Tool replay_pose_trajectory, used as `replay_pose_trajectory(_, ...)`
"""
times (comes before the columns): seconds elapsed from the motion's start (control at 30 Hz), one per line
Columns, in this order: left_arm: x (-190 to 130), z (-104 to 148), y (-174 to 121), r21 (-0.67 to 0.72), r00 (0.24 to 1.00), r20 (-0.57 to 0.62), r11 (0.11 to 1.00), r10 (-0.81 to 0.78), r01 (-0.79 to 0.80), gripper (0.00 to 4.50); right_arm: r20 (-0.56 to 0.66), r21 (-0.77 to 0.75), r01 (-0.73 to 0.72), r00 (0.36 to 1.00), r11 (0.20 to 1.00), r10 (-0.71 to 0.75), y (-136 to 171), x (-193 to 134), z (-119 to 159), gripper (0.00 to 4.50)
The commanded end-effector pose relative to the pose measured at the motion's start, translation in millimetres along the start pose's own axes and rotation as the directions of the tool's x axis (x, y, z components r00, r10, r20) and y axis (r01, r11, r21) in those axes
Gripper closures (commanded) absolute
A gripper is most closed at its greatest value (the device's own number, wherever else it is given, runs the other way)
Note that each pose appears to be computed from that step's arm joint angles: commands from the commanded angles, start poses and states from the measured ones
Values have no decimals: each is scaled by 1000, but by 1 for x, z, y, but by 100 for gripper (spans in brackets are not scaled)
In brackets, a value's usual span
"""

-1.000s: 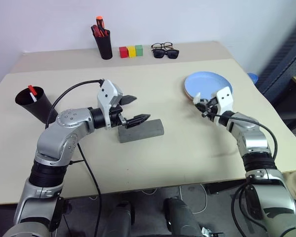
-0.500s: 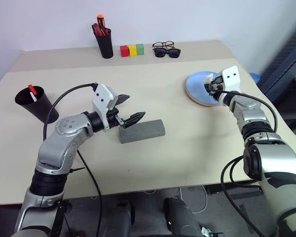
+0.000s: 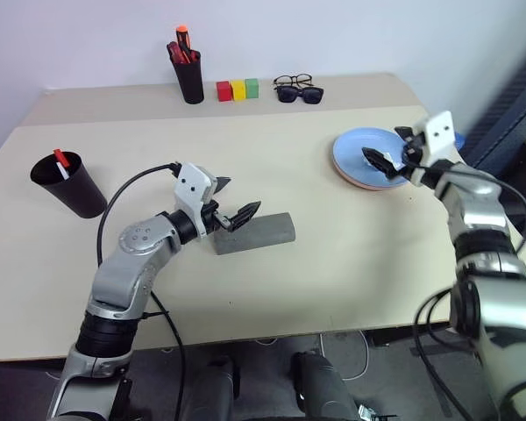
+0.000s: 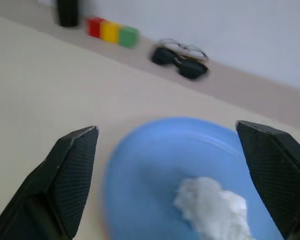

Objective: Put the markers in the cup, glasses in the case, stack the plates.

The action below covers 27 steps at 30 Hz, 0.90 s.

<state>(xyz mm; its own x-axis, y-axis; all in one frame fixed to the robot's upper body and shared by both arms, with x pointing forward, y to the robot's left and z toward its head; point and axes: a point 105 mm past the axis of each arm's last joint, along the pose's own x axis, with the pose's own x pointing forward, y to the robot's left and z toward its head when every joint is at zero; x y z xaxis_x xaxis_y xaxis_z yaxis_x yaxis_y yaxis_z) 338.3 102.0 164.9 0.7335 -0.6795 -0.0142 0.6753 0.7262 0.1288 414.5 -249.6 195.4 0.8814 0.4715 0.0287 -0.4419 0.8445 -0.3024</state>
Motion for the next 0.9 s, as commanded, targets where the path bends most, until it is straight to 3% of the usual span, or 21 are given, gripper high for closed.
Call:
replay_pose_trajectory(0.03, 3, -1, -1, 30, 999, 29, 999, 18, -18, 0, 42, -26, -82, 996, 996, 83, 17, -32, 22, 1)
replay_pose_trajectory(0.27, -32, -18, 5, -8, 1000, 2, 1000, 27, -27, 0, -160, 8, -143, 977, 990, 142, 62, -127, 4, 1)
replay_pose_trajectory(0.43, -66, -21, 8, 25, 999, -26, 999, 34, -33, 0, -224, 47, -107, 968, 993, 115, 69, -160, 5, 1)
replay_pose_trajectory(0.6, -92, -18, 14, 57, 997, -34, 996, 64, -62, 0, -240, 78, -64, 967, 995, 81, 72, -167, -4, 1)
replay_pose_trajectory(0.9, -108, -20, 16, 81, 995, -64, 994, 81, -76, 0, -235, 93, -46, 970, 995, 67, 76, -163, -11, 1)
